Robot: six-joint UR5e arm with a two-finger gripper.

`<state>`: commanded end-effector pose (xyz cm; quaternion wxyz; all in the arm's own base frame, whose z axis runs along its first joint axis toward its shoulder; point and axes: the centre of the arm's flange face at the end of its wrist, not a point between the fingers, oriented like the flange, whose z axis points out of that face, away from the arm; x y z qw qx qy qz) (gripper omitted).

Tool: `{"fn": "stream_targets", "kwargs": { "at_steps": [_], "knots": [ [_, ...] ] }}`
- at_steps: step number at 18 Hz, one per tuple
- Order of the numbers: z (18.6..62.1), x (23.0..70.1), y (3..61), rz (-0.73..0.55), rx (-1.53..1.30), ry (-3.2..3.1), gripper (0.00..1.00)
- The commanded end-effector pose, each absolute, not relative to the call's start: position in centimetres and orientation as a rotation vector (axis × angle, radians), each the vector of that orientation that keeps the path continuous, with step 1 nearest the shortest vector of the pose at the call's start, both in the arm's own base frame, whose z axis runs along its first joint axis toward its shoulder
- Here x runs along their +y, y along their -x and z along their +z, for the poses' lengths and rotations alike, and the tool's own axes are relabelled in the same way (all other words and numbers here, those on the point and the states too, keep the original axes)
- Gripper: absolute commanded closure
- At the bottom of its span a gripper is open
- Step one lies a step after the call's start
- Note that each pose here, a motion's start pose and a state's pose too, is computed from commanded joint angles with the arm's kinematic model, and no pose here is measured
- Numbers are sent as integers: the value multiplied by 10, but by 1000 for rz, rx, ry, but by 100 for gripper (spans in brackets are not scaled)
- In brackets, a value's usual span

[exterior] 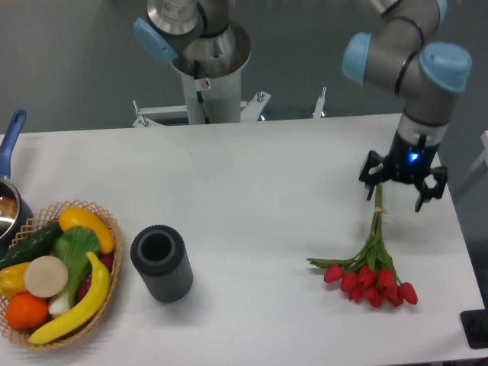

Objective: Pick up the flowers from the table
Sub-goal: 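Lower the open gripper onto the tulip stems above the blooms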

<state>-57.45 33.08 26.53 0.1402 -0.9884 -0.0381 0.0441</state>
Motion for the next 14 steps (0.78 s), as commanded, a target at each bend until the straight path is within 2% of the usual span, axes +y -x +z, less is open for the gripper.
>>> {"fn": "stream_targets", "kwargs": {
  "at_steps": [5,14],
  "knots": [
    [235,336,578,122,-99,2874,0],
    [207,350,573,64,-73,2888,0]
  ]
}}
